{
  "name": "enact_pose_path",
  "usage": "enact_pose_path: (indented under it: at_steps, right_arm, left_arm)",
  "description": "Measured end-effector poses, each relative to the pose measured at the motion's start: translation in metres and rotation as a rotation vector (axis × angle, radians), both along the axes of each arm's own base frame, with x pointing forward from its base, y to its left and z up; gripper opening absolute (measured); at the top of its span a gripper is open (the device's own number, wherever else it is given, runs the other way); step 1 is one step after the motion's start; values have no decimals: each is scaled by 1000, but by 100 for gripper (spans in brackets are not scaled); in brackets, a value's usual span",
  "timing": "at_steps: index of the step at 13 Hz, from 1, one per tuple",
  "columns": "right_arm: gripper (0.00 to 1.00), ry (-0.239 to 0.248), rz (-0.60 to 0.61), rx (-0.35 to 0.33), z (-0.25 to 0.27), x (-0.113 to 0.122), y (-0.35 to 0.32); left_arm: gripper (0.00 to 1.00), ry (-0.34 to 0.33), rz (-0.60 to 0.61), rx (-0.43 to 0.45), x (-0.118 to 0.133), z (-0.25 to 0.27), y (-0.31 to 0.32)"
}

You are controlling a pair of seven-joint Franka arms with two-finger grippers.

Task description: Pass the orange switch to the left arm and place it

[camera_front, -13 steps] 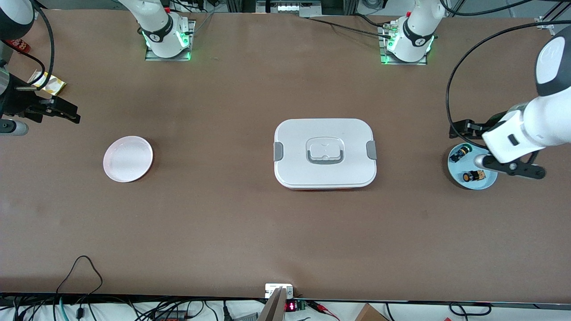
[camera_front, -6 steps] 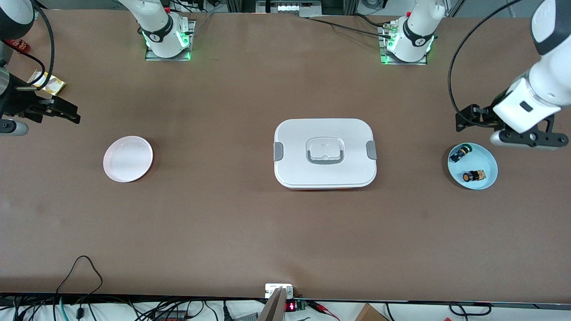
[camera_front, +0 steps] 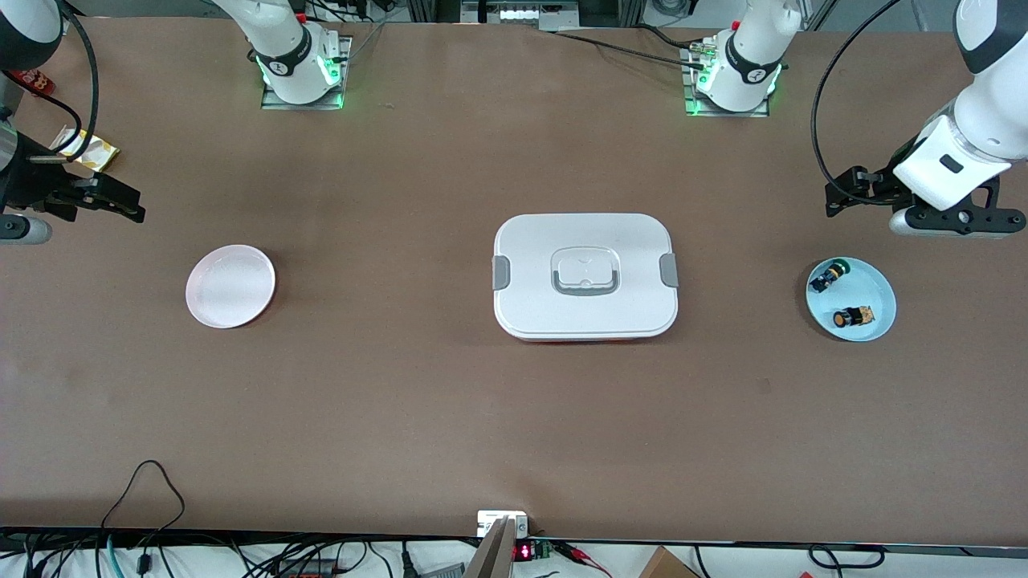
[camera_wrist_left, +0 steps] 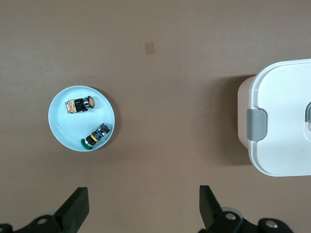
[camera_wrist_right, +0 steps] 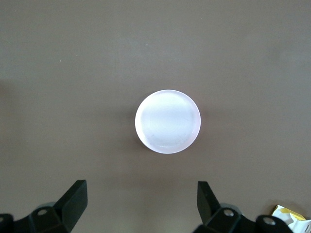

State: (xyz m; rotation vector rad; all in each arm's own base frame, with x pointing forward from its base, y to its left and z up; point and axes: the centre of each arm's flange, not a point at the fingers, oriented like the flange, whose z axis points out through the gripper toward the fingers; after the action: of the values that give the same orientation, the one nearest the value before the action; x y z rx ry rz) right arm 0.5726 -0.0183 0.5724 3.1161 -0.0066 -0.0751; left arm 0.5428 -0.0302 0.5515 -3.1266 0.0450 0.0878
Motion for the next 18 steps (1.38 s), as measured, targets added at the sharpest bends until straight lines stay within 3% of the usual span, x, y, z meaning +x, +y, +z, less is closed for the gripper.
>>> enact_pose_path:
  at_steps: [18]
  right_arm:
    - [100, -5, 15, 0, 3, 1, 9]
  left_arm:
    - [100, 4, -5, 0, -1, 0, -4]
